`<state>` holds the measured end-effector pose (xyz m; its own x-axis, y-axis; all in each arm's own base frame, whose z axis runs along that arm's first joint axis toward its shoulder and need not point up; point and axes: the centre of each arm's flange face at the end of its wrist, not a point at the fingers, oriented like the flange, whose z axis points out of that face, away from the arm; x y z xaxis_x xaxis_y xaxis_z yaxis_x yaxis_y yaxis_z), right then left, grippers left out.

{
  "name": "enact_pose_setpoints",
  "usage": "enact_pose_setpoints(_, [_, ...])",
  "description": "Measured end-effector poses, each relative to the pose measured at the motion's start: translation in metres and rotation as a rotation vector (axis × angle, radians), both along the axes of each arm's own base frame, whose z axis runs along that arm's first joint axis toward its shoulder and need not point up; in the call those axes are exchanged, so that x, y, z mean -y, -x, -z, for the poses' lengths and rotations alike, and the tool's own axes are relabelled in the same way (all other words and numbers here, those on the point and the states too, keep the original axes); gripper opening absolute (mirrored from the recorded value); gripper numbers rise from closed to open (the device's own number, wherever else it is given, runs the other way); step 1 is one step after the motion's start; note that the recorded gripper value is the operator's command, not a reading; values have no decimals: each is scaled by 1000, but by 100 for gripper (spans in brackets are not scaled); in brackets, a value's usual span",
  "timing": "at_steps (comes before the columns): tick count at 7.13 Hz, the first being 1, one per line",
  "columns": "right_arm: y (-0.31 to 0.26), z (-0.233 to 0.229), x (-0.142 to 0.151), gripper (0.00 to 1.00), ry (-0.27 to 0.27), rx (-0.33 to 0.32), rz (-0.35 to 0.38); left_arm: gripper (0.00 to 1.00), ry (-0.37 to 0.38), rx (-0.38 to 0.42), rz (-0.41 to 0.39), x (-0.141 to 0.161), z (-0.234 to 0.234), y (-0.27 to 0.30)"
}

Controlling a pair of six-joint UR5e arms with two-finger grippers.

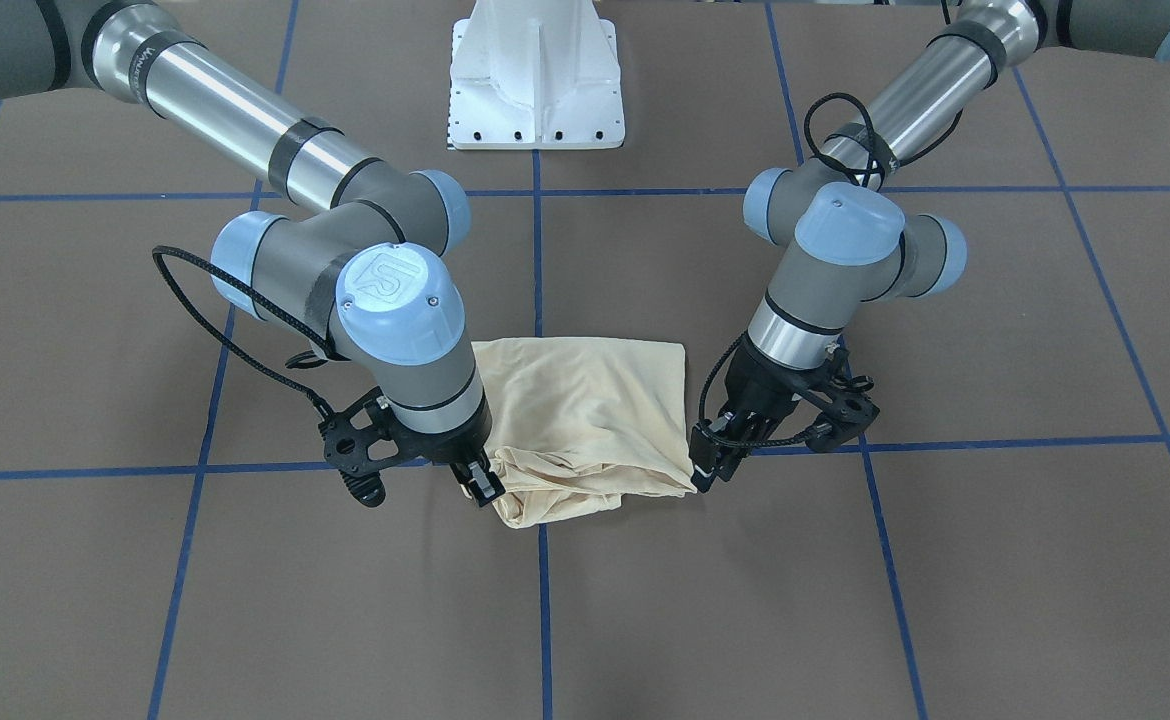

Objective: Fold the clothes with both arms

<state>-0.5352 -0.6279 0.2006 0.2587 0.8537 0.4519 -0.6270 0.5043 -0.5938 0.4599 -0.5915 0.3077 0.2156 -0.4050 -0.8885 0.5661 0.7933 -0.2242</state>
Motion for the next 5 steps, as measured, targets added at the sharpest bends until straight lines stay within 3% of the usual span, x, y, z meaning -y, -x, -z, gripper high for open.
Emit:
enact_pose_setpoints(1, [14, 4, -16, 17, -9, 7, 28, 48, -3, -4, -25, 5, 0, 11])
enact_pose_setpoints(2, [33, 8, -36, 0, -26, 10, 70, 48, -14, -8, -54, 12, -1, 31])
enact_pose_setpoints(5, [57, 15, -63, 0, -119, 1, 154, 48, -37, -10, -103, 14, -14, 79])
